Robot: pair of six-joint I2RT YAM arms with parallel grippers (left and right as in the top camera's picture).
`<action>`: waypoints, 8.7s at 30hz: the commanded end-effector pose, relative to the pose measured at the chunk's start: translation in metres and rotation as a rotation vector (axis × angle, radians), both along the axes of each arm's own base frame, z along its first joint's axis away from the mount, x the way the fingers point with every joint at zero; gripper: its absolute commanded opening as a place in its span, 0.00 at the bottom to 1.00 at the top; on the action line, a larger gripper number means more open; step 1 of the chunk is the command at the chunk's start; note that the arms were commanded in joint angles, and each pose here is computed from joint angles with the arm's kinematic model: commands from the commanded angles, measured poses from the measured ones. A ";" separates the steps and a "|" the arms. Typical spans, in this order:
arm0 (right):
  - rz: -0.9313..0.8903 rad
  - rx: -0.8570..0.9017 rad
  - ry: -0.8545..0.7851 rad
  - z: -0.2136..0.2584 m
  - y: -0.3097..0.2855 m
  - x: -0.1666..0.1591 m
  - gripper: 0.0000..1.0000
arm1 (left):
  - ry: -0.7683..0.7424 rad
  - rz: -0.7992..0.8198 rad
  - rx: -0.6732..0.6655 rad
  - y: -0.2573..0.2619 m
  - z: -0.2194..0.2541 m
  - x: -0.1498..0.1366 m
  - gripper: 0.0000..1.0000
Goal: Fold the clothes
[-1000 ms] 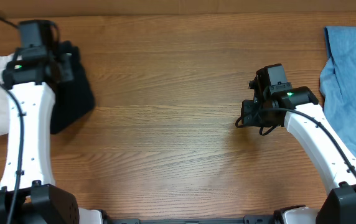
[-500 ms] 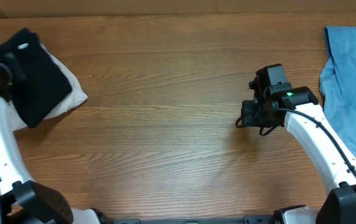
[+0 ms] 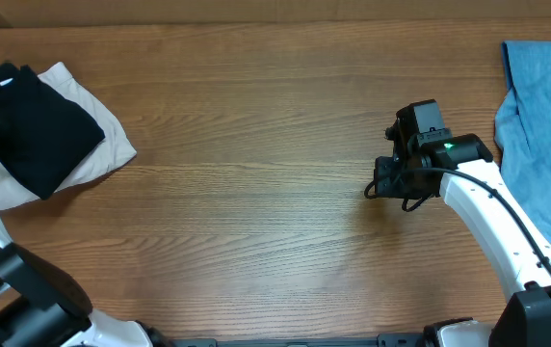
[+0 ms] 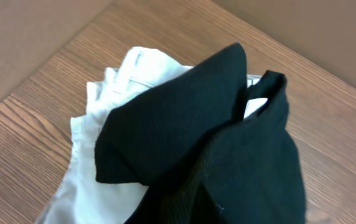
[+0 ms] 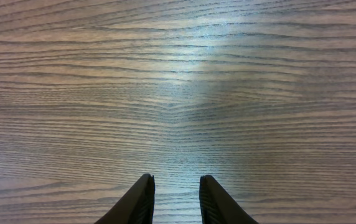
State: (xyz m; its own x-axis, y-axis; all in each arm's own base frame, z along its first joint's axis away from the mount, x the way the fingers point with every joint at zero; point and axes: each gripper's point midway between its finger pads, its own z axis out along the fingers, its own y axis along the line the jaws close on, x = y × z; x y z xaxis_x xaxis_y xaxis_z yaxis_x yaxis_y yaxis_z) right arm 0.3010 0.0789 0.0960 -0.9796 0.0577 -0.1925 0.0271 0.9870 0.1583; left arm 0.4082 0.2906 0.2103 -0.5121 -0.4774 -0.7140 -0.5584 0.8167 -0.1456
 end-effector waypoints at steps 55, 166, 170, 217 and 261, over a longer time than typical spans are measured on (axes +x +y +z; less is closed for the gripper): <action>0.034 0.127 -0.183 0.023 0.024 0.041 1.00 | -0.029 -0.619 0.046 -0.284 0.094 0.023 1.00; 0.221 -0.001 -1.279 0.069 -0.018 -0.069 1.00 | 0.287 -0.639 -0.060 -0.336 -0.087 -0.173 1.00; 0.222 -0.001 -1.279 0.069 -0.018 -0.069 1.00 | 0.287 -0.639 -0.060 -0.336 -0.087 -0.173 1.00; 0.221 -0.001 -1.279 0.069 -0.018 -0.069 1.00 | -0.644 -0.494 0.170 -0.309 -0.058 -0.161 1.00; 0.221 -0.001 -1.279 0.069 -0.018 -0.069 1.00 | -0.675 -0.487 0.174 -0.308 -0.051 -0.163 1.00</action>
